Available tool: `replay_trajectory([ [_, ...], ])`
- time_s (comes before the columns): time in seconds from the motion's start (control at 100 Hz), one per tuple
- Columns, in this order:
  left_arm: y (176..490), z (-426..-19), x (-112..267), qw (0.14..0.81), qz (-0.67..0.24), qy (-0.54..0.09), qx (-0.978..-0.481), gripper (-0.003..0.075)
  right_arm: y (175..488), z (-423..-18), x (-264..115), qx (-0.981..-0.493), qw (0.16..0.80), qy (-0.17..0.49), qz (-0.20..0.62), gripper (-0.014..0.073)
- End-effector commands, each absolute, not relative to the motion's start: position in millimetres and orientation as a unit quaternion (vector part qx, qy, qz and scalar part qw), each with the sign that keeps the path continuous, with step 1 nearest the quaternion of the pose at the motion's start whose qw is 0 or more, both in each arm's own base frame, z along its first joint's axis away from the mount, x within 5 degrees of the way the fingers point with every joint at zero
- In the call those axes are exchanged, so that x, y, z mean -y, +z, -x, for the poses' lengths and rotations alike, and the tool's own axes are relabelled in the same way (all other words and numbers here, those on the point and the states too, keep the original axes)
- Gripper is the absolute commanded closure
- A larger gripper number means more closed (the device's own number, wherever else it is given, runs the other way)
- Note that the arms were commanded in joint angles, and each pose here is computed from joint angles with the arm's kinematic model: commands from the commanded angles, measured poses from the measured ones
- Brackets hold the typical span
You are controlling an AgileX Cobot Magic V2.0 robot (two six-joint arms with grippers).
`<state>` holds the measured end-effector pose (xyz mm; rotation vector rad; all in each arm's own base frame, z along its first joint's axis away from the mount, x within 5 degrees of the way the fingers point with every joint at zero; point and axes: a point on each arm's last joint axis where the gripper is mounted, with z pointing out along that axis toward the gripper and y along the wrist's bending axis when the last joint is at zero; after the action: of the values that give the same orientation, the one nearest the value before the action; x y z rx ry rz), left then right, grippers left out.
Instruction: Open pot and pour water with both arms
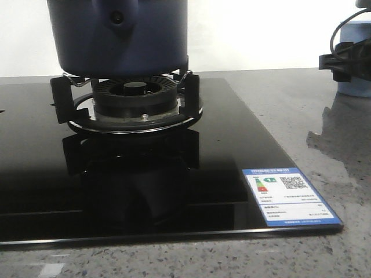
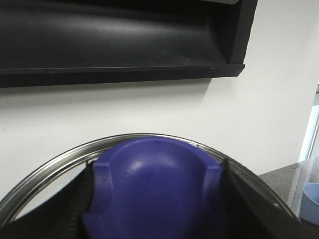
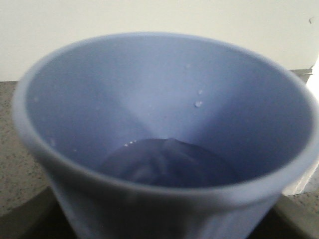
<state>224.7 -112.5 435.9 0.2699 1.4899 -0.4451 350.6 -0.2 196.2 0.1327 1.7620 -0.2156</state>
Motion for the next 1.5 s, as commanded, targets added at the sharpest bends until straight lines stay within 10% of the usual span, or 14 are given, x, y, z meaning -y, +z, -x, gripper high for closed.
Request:
replay_trajectory([
  [0.0,462,-216,102,0.754,-0.093,-0.195,-0.620,0.0364,223,-353,5,-0.723,0.679,-0.106,-0.069,0.0216],
  [0.98,465,-218,100,0.770,-0.077,-0.188,-0.605,0.0364,378,-306,-81,-0.715,0.677,0.007,0.176,0.0229],
  [1.49,455,-233,66,0.749,-0.051,-0.135,-0.647,0.0364,402,-300,-142,-0.652,0.645,-0.079,0.392,0.0229],
])
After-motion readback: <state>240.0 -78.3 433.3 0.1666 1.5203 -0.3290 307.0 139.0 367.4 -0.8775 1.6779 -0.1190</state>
